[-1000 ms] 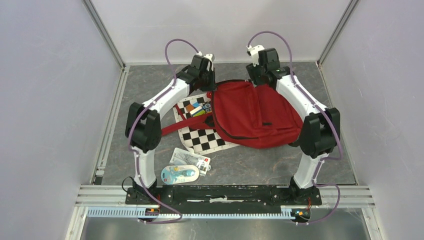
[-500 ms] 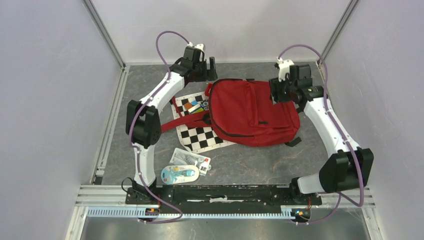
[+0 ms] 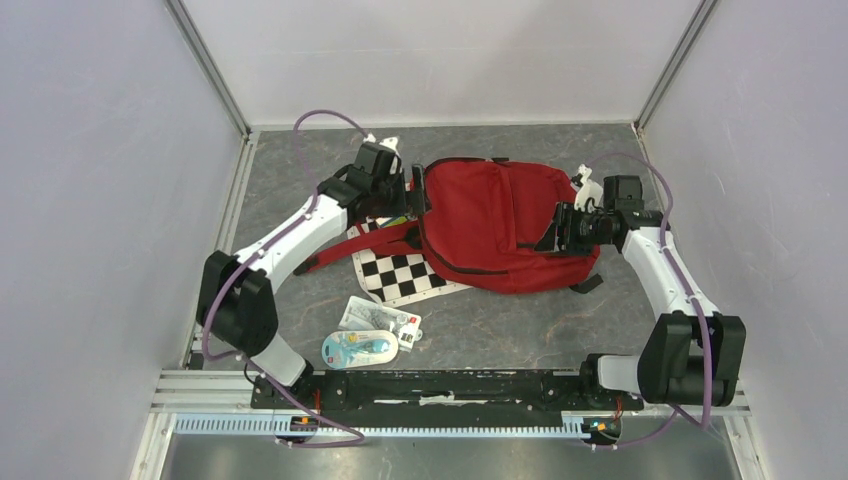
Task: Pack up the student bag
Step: Zip the student bag at the center of the board.
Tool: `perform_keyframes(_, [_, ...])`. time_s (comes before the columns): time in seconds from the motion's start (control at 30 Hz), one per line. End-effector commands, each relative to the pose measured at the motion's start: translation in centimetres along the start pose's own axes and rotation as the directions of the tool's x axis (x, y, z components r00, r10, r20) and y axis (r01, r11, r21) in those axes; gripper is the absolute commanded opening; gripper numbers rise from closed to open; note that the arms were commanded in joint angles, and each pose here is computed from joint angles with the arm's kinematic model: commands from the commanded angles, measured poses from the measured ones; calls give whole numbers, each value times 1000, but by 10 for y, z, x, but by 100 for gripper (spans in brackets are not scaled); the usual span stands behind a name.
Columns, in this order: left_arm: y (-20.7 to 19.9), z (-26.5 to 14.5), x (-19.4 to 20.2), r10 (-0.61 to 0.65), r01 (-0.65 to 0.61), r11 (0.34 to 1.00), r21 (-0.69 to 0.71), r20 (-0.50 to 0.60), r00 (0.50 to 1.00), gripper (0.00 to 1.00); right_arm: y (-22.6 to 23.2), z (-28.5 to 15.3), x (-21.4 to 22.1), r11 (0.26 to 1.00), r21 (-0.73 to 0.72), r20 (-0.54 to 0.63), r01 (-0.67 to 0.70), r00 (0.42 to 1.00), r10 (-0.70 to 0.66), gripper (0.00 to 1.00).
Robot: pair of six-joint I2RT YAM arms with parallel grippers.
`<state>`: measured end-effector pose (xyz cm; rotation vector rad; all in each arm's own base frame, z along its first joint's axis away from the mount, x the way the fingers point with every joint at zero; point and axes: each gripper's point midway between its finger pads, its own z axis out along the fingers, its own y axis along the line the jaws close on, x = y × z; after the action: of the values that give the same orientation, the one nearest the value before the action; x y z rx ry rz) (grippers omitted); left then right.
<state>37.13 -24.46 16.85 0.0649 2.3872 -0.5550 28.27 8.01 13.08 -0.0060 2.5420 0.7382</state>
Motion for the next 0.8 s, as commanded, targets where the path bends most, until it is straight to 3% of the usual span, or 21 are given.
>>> perform_keyframes(0.0, [6,-12,10,-107,107,994,1,27,994,100,27,1,-4,989,-149,50,-25,998,33,51])
perform_keyframes(0.23, [0,-11,27,-193,192,979,63,13,981,97,16,11,-9,993,-119,65,-24,997,32,48])
perform_keyframes(0.5, [-5,-4,35,-236,237,967,92,-23,972,73,10,23,-16,992,-121,80,-33,996,43,43])
perform_keyframes(0.77, [-12,0,35,-244,248,961,122,-49,969,59,10,28,-15,989,-139,70,-43,996,53,33])
